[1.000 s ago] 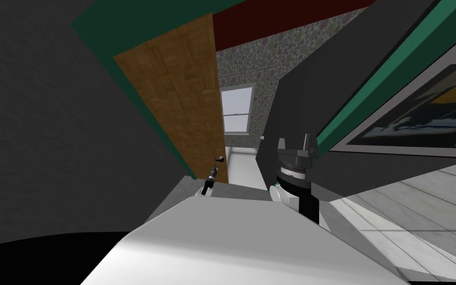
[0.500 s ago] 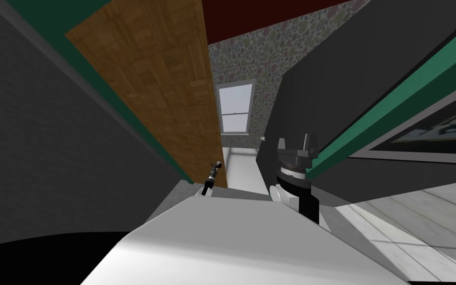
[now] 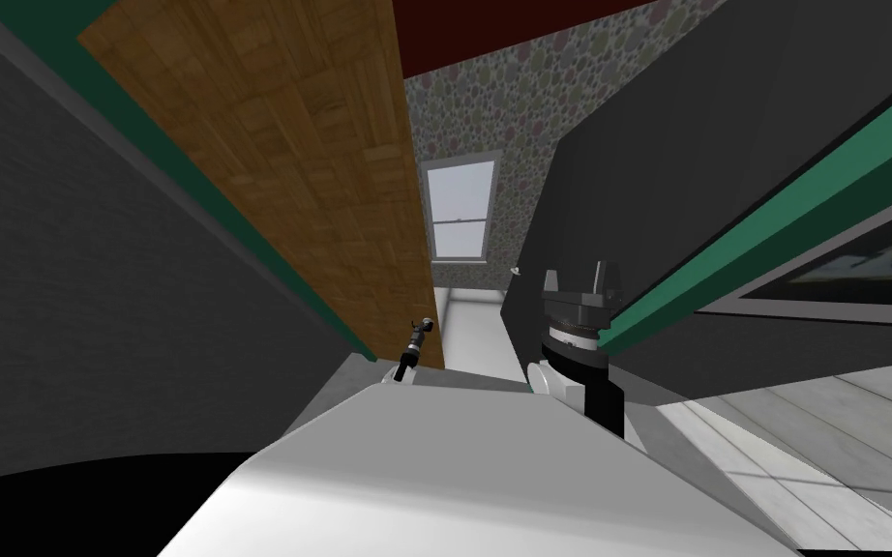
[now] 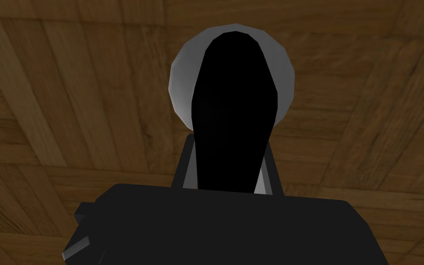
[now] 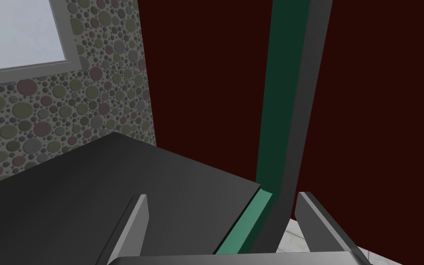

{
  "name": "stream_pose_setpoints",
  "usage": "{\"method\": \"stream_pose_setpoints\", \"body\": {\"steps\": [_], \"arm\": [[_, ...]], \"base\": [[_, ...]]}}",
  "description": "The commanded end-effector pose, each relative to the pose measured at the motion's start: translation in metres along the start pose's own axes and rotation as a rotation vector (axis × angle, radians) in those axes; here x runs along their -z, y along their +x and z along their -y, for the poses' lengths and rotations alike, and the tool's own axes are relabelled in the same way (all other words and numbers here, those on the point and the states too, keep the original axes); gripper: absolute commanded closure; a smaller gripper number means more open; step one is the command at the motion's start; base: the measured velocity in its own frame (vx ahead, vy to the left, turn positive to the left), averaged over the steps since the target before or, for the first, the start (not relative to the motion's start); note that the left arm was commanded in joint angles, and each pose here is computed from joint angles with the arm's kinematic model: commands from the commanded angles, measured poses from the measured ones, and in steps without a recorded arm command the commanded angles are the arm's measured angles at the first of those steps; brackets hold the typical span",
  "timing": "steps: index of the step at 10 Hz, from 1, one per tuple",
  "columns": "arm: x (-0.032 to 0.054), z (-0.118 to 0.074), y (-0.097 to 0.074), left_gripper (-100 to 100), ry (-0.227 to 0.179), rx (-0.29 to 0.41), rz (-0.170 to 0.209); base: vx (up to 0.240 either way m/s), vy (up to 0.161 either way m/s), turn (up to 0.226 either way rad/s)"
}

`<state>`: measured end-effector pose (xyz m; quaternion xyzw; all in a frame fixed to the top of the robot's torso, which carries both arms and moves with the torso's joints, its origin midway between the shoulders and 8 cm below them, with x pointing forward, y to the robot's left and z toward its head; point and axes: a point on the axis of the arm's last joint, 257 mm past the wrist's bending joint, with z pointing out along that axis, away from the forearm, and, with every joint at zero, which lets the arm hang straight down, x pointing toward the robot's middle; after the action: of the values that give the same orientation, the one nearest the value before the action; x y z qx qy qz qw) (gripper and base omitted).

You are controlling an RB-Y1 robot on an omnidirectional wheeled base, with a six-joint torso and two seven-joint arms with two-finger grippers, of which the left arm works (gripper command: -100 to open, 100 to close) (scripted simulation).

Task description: Push the door open

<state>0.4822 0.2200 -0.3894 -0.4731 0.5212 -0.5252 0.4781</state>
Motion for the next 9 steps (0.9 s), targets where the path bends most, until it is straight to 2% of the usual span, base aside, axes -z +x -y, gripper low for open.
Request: {"method": "stream_pose_setpoints", "body": {"steps": [1, 3, 4, 9], "arm": [[0.0018, -0.002, 0.001, 100, -0.003, 0.001, -0.001], [0.0018, -0.002, 0.001, 100, -0.003, 0.001, -0.001], [0.0004, 0.000, -0.009, 100, -0.001, -0.003, 0.019], [0.0023, 0.000, -0.033, 100, -0.001, -0.008, 0.073]], "base": [[0.000, 0.000, 0.000], [0.000, 0.000, 0.000], [0.101, -0.023, 0.027], [0.170, -0.068, 0.042]]}}
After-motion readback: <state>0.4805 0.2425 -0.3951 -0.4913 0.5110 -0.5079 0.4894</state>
